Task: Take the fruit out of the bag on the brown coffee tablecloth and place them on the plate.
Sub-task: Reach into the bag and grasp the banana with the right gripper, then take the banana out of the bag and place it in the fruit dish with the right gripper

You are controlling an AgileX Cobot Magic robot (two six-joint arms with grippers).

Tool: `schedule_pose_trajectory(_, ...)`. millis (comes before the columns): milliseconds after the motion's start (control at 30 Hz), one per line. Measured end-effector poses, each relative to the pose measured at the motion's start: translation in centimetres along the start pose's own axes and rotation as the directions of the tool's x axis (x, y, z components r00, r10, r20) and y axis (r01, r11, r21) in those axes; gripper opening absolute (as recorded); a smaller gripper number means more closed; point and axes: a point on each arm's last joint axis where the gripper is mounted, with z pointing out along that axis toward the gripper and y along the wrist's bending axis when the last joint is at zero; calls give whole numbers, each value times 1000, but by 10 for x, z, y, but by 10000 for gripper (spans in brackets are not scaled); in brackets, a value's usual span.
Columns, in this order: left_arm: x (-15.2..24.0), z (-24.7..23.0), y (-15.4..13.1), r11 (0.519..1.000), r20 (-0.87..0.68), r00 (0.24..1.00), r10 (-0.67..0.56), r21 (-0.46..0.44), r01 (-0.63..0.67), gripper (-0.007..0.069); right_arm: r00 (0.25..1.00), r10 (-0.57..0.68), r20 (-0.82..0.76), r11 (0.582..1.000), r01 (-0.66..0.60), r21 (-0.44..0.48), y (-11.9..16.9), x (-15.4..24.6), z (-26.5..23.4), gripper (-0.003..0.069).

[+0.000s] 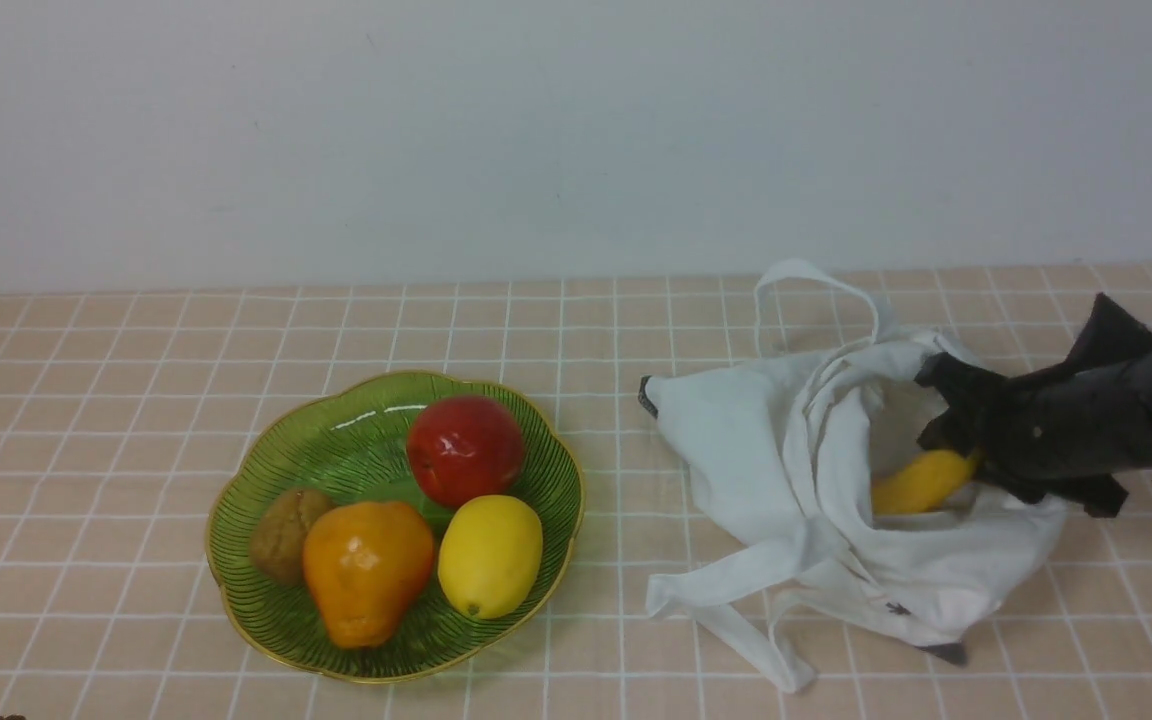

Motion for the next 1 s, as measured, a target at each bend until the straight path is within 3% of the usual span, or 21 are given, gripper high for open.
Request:
schedule_pose_trajectory(433, 0, 0, 0, 1000, 0, 1000, 0, 0, 0, -8, 942, -272, 198, 951, 295, -94, 33, -20, -76, 254)
schedule_pose_trajectory(567, 0, 0, 0, 1000, 0, 1000, 0, 0, 0, -8, 900, -378, 217, 914, 400, -64, 34, -21, -85, 254)
schedule_pose_trajectory(700, 0, 0, 0, 1000, 0, 1000, 0, 0, 0, -8, 832, -517, 201, 848, 530, -11, 32, -20, -86, 254)
schedule_pose_trajectory(867, 0, 0, 0, 1000, 0, 1000, 0, 0, 0, -8, 781, -597, 184, 798, 602, 33, 29, -21, -87, 254)
schedule_pose_trajectory(1000, 0, 0, 0, 1000, 0, 1000, 0, 0, 0, -8, 763, -618, 190, 785, 613, 92, 18, -31, -99, 254)
